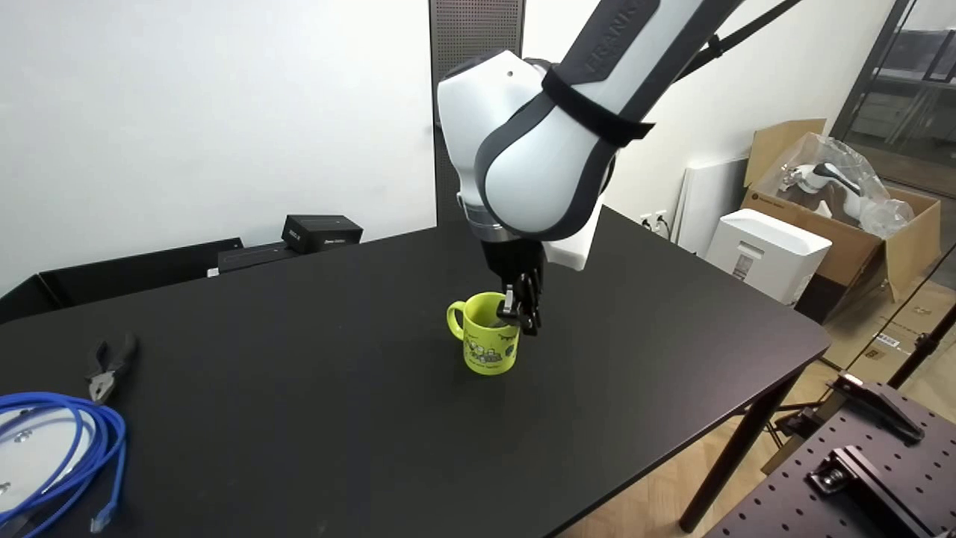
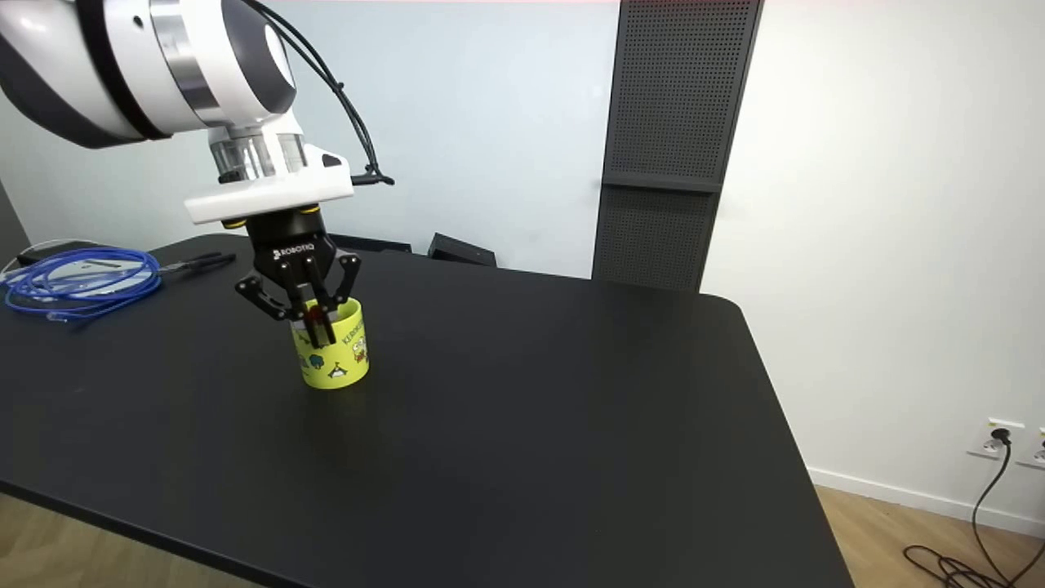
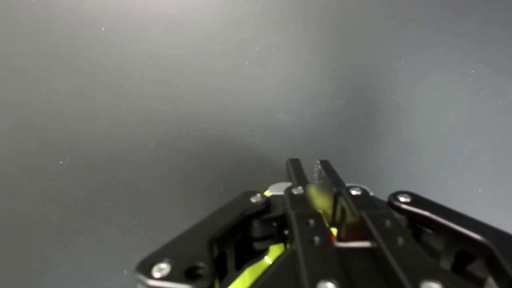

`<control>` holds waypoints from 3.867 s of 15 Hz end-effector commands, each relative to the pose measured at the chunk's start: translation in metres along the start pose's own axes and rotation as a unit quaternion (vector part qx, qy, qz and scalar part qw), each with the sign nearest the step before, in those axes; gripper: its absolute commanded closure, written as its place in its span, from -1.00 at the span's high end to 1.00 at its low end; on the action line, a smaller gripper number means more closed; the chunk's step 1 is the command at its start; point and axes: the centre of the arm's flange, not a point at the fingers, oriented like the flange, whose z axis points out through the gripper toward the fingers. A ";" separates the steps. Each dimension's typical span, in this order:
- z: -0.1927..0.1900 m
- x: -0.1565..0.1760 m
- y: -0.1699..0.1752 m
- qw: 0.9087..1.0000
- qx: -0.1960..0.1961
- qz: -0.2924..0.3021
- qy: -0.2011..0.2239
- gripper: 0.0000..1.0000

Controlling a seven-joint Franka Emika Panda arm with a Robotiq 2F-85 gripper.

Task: Put the marker on the table

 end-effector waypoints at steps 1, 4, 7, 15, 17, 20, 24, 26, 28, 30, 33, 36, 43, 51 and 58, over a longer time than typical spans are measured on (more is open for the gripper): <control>0.000 0.001 -0.002 1.000 0.002 0.017 -0.014 -1.00; 0.001 -0.001 -0.003 0.999 0.007 0.022 -0.025 -1.00; -0.009 -0.024 0.019 0.998 0.025 0.039 -0.039 -1.00; -0.068 -0.049 0.034 0.997 0.034 0.063 -0.032 0.35; -0.083 -0.044 0.033 0.998 0.030 0.055 -0.021 0.58; -0.096 -0.037 0.034 0.999 0.027 0.045 -0.008 0.99; -0.091 -0.027 0.033 0.999 0.026 0.025 -0.006 1.00; -0.086 -0.022 0.032 0.999 0.025 0.022 -0.006 1.00; -0.084 -0.032 0.029 0.999 0.024 0.022 -0.007 1.00; -0.085 -0.029 0.028 0.999 0.025 0.020 -0.006 1.00; -0.083 -0.024 0.030 0.999 0.024 0.021 -0.010 1.00; -0.069 -0.008 0.034 1.000 0.020 0.010 -0.010 1.00; -0.037 0.030 0.037 1.000 0.005 -0.022 -0.008 1.00; -0.024 0.050 0.025 0.998 0.028 -0.043 -0.028 0.07; -0.031 0.031 0.004 0.994 0.071 -0.036 -0.072 -0.90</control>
